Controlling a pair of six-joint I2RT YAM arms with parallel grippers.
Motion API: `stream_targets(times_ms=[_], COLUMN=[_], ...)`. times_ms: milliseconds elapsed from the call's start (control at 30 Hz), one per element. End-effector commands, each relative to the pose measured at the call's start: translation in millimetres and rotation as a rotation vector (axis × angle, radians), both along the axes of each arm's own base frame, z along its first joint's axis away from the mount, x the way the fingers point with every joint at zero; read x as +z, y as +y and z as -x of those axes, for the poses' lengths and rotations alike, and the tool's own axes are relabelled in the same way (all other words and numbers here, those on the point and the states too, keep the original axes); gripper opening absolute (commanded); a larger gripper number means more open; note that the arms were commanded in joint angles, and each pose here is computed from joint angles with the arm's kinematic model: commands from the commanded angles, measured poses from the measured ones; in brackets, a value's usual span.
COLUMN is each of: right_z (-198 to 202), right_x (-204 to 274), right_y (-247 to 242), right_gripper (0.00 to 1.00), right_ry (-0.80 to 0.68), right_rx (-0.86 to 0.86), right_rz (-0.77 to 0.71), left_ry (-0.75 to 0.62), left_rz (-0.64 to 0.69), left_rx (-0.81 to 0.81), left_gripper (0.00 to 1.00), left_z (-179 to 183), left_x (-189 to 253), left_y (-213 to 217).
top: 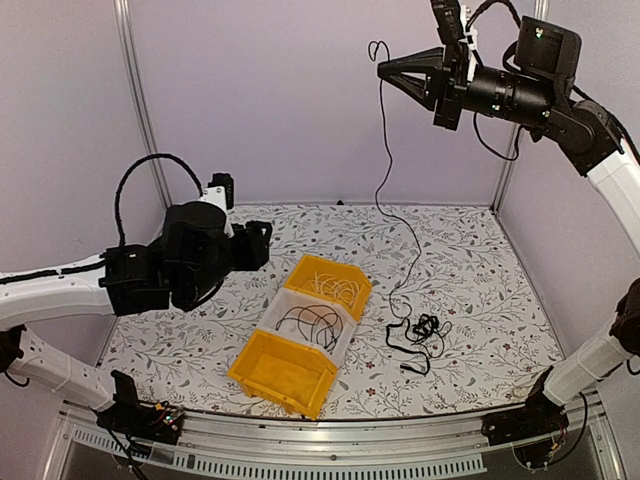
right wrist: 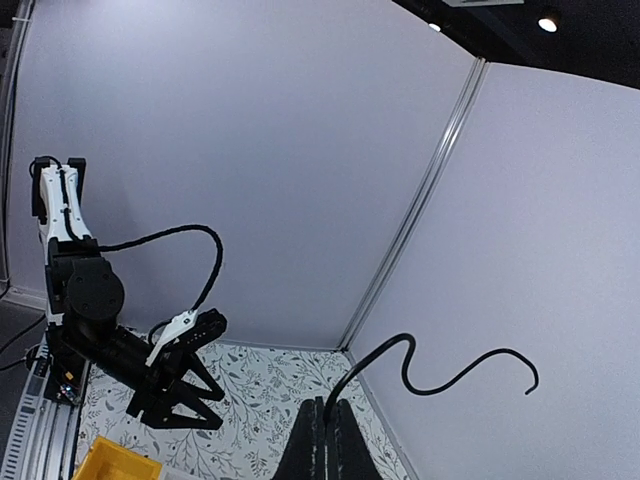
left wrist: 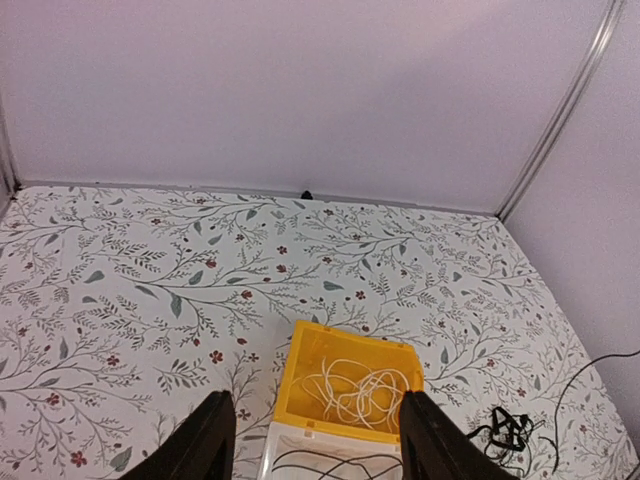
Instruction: Untangle the cables
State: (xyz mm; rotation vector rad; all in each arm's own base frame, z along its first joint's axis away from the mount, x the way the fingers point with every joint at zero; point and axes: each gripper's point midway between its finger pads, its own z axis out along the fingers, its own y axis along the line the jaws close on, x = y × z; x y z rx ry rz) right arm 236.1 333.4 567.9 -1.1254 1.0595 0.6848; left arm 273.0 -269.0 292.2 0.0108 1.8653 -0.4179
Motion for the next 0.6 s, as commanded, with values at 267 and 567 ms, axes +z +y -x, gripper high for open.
stream_targets(times_ms=[267,567], right_z=[62.6,94.4], right_x=[-13.2,-28.2], right_y=[52.1,90.0], right_gripper=[0.0,0.0], right_ry=[0.046,0.072], right_rx=[0.221,0.341], right_rz=[0.018,0.049], left_ry=[0.059,0.051], left_rz=[-0.007,0.043], left_rx=[0.28,0.313], left_gripper=[0.58,0.57], left_z=[24.0,32.6], left_x=[-28.3,-26.8], left_y=[106.2,126.5])
